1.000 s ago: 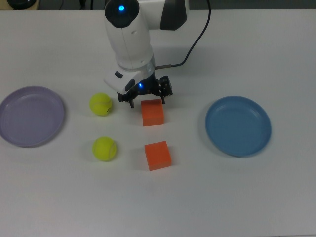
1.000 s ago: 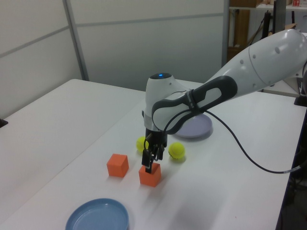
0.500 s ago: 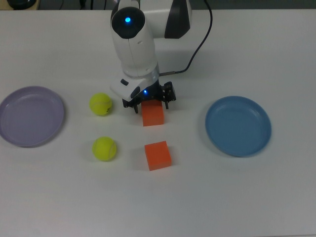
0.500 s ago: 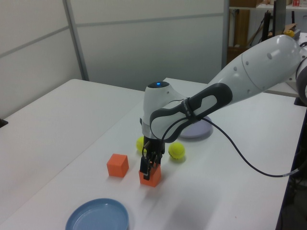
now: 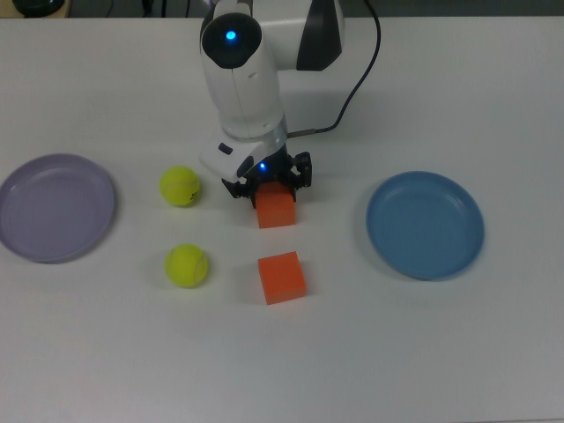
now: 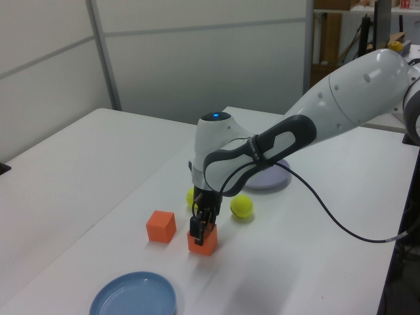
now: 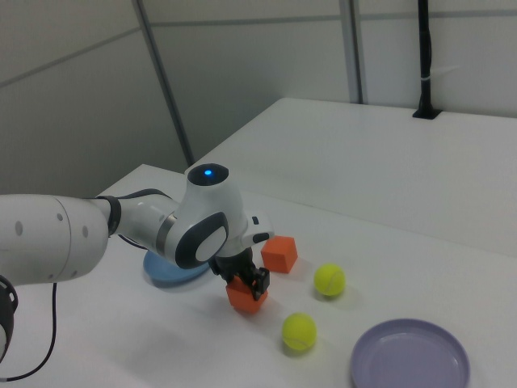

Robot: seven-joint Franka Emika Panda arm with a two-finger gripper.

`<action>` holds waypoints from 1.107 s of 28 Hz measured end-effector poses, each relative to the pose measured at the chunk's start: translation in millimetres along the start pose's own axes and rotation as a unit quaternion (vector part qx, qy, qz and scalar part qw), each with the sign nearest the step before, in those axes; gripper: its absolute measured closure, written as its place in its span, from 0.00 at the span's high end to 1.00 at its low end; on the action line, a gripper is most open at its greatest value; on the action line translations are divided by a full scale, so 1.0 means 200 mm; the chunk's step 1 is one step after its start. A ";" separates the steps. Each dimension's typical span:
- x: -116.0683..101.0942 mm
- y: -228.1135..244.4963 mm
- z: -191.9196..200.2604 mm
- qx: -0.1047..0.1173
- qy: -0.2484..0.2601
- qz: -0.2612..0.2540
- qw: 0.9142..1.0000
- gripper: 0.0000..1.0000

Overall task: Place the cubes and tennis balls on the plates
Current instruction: 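Carry the cube to the blue plate and release it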

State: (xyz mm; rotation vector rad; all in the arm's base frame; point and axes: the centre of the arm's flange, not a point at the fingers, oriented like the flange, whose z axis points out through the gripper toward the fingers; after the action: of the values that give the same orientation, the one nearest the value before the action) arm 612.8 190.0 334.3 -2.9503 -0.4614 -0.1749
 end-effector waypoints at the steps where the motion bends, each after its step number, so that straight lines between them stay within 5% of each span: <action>1: 0.01 -0.01 -0.01 0.001 0.002 -0.002 1.000 0.66; 16: 0.18 -0.54 -0.40 0.024 0.082 -0.052 0.995 0.65; 31: 0.16 -1.07 -0.13 -0.003 0.063 -0.097 0.993 0.64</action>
State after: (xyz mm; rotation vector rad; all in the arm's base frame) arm 574.2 397.2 392.0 -2.8753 -0.7285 -0.3820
